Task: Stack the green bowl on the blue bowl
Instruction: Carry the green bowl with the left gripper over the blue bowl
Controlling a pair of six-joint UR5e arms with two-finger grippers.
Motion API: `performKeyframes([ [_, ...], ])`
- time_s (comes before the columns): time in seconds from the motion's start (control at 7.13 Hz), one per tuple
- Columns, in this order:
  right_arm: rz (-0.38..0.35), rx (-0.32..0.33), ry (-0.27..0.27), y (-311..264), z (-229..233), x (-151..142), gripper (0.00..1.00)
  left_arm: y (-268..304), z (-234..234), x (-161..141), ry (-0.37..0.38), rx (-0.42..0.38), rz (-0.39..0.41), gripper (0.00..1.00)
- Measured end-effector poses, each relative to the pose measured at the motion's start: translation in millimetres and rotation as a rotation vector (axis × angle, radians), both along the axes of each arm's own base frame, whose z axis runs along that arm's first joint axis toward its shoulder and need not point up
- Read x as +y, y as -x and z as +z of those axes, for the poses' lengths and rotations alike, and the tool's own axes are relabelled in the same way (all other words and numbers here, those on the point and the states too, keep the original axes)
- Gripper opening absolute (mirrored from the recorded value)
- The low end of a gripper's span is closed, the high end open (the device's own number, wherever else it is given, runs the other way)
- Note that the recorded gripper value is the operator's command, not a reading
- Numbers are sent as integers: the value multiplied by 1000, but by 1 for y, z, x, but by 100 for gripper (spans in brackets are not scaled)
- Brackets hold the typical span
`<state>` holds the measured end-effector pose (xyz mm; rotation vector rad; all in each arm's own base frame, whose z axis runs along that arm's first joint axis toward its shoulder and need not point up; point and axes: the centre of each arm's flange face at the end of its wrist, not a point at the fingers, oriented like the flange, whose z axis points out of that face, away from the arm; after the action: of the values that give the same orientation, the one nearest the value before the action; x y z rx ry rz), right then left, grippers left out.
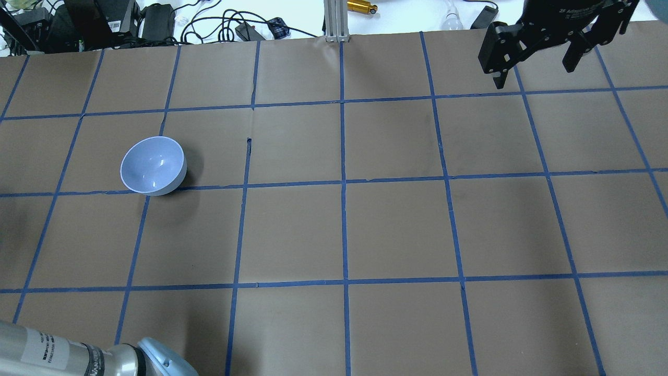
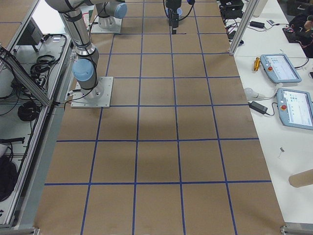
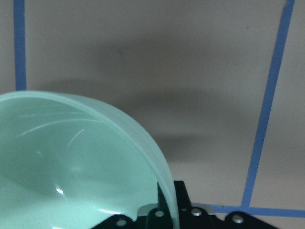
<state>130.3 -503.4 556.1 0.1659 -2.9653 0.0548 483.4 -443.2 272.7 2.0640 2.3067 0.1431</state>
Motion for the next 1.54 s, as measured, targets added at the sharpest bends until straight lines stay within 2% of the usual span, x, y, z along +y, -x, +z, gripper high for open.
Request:
performKeyframes([
  [0.42, 0, 0, 0, 0, 0, 0, 100, 104, 78, -66, 64, -59, -84, 0],
  [0.84, 1, 0, 0, 0, 0, 0, 100, 231, 136, -112, 140, -89, -83, 0],
  [1.26, 1, 0, 0, 0, 0, 0, 100, 366, 124, -139, 133, -25, 64, 0],
  [1.54, 0, 0, 0, 0, 0, 0, 100, 432, 89, -137, 88, 2, 179, 0],
])
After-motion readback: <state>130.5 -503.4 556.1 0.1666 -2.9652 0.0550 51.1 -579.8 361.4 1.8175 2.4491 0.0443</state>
